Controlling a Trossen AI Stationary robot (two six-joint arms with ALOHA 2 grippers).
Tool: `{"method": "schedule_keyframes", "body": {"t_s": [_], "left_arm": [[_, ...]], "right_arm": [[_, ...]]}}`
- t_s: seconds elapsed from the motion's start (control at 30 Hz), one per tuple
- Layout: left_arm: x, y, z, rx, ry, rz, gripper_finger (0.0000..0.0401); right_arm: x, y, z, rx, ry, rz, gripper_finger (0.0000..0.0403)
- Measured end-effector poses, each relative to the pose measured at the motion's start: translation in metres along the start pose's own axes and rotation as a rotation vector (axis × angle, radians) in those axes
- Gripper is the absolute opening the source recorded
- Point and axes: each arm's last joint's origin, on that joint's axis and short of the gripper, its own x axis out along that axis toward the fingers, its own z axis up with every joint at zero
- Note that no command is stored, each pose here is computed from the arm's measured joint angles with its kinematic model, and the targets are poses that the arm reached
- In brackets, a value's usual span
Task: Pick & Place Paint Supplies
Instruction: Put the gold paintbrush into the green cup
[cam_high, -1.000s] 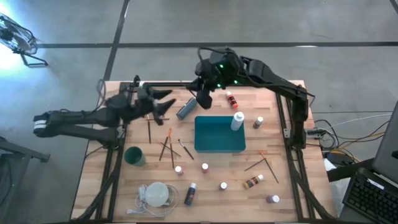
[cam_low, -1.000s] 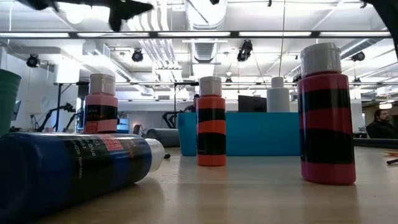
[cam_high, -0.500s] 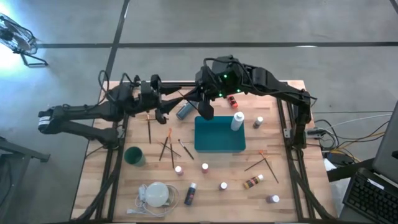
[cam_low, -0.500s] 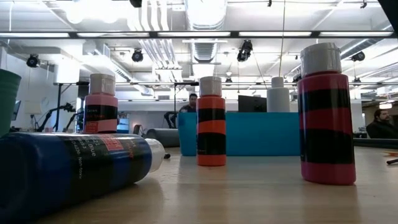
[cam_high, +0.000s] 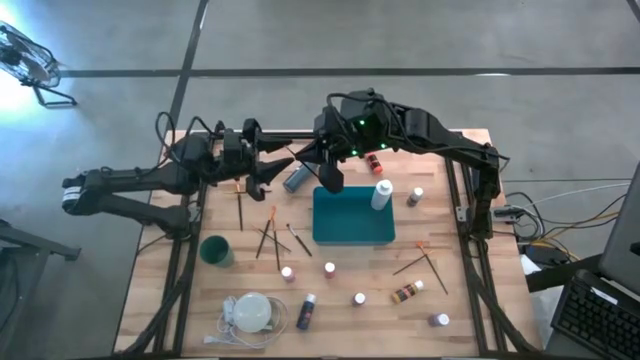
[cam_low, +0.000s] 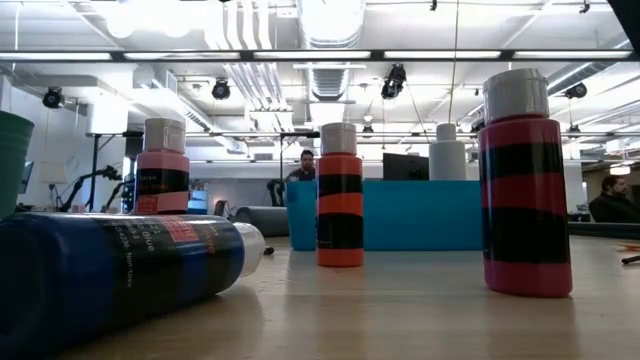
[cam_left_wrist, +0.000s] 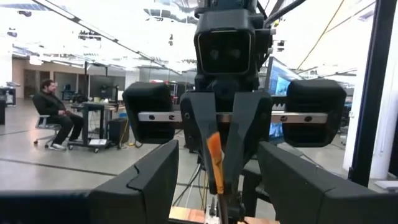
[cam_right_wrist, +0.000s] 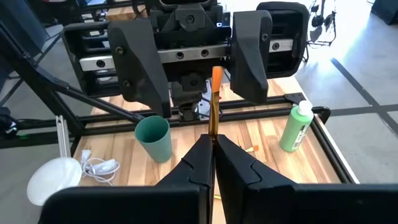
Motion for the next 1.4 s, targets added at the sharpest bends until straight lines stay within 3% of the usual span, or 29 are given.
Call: {"method": "schedule_keyframes", "body": {"t_s": [0.3,0.83,1.2,1.4], "left_arm": [[0.002,0.000,-0.003,-0.006,0.010,0.001,0.0214],[0.004,0.000,0.002,0.002,-0.030,-0.002,0.0108],[0.006,0.001,-0.002,-0.005,-0.013,-0.001,0.0097],[0.006,0.001,-0.002,-0.005,-0.013,0.000,0.0072]], "right_arm": [[0.000,0.000,0.000,0.000,0.000,0.002,0.0008],[0.000,0.000,0.000,0.000,0.003,0.007,0.0008],[0.000,0.000,0.000,0.001,0.005,0.008,0.0008],[0.000,0.000,-0.001,0.001,0.007,0.008,0.0008]]}}
